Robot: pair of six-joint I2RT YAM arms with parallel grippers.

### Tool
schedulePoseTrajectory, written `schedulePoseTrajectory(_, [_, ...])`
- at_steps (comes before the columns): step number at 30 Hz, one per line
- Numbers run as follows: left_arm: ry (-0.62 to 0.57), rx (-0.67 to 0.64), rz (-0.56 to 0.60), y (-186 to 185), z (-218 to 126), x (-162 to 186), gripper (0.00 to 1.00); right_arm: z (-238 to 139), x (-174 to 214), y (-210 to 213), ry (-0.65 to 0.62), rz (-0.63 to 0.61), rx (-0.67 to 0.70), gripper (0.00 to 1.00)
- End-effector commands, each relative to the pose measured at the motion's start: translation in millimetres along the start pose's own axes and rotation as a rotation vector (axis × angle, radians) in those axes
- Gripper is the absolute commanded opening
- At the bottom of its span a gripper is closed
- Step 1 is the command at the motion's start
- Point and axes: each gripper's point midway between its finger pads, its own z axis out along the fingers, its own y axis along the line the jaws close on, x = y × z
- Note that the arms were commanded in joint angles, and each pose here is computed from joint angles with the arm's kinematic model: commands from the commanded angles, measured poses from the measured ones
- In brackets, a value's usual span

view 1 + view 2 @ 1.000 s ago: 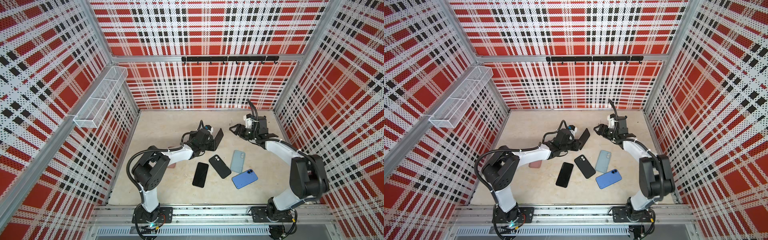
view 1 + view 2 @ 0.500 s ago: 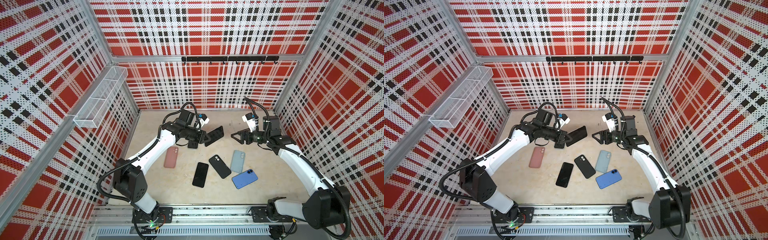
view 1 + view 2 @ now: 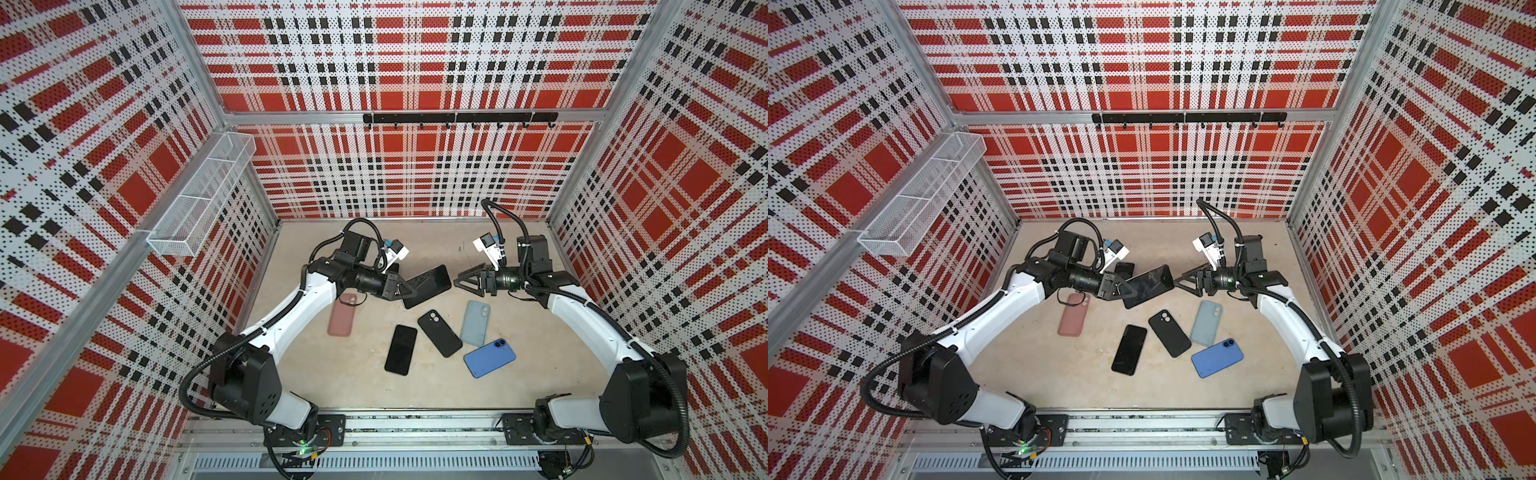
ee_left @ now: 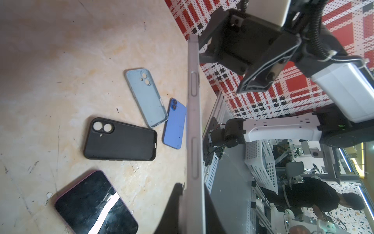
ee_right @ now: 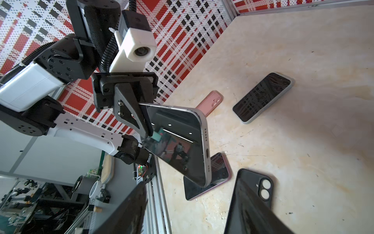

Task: Put the phone into the phone case

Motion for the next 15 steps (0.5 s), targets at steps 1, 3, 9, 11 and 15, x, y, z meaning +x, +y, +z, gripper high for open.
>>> schedulePoseTrajectory(1, [-0.038,0.086,0.080,-25.0,-7.6,-7.6,0.05,8.3,-5.0,13.1,-0.010,-0.020,-0.113,0.68])
schedulePoseTrajectory(3, [-0.040,0.095,0.084,-27.2,-7.6,-7.3,0.05,12.9,-4.1,16.0,0.003,-0.009,-0.136,0.65])
schedulePoseTrajectory(9, [-0.044,0.131,0.084,-33.1,-7.0,-8.0,0.04,21.5,-0.2,27.1,0.034,0.003,-0.190,0.48])
schedulePoseTrajectory(11, [-0.046,0.152,0.087,-36.9,-7.5,-8.8,0.04,20.7,-2.4,31.9,0.025,-0.008,-0.210,0.41])
schedulePoseTrajectory(15, [-0.051,0.185,0.103,-46.7,-8.4,-8.7,0.04,18.4,-10.1,40.6,-0.006,-0.026,-0.253,0.29])
